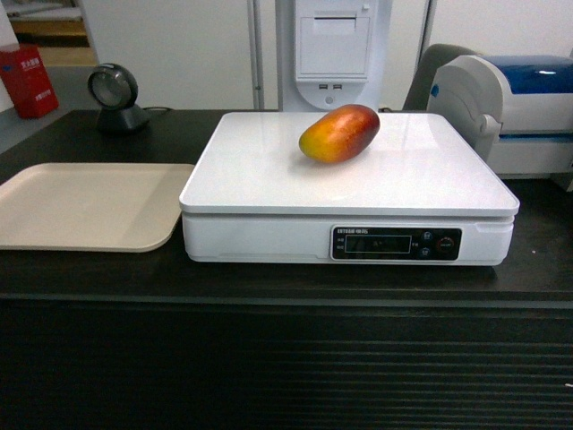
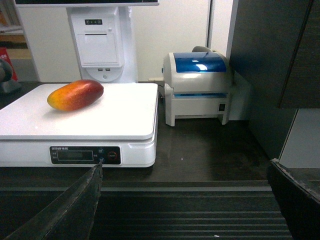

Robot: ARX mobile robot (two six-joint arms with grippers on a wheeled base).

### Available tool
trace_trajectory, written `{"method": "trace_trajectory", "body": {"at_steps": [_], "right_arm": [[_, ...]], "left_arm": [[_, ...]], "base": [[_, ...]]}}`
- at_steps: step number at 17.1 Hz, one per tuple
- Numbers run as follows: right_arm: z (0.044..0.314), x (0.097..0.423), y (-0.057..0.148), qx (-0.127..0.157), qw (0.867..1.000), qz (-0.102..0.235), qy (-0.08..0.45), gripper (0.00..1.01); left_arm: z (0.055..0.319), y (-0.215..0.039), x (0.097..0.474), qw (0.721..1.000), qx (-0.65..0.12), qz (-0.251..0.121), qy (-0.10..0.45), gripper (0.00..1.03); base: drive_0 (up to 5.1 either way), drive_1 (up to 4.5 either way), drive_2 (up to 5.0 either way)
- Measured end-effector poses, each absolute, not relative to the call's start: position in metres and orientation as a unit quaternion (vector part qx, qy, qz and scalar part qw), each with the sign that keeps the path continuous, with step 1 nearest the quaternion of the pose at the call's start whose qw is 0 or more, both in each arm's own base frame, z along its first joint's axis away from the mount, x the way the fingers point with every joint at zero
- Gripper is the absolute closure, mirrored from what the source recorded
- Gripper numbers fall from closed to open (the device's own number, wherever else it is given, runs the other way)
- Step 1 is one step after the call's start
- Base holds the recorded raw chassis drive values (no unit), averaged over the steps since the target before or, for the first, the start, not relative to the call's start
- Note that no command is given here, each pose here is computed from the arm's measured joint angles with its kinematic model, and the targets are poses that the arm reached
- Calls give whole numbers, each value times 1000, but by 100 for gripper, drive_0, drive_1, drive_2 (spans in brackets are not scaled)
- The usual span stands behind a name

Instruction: Place dark red mango on scale at checkout

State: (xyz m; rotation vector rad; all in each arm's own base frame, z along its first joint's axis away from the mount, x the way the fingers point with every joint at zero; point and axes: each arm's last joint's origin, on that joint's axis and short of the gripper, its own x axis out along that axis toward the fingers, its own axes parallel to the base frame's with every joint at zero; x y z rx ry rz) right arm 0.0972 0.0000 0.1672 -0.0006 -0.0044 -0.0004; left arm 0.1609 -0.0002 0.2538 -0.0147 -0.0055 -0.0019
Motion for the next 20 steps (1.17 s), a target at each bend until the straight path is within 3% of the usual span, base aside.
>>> {"method": "trace_trajectory", "body": {"at_steps": [2,8,20], "right_arm": [[167,97,0,0,1000,0,-2,3],[167,97,0,0,1000,0,-2,3],[167,97,0,0,1000,0,-2,3]], "left_arm": [[232,0,152,1000,-8,-2,3,101],[198,0,130,1000,-7,0,0,101],[170,0,110,1000,-7,-1,-6,101]], "base": [[0,0,0],[0,0,0],[0,0,0]]}}
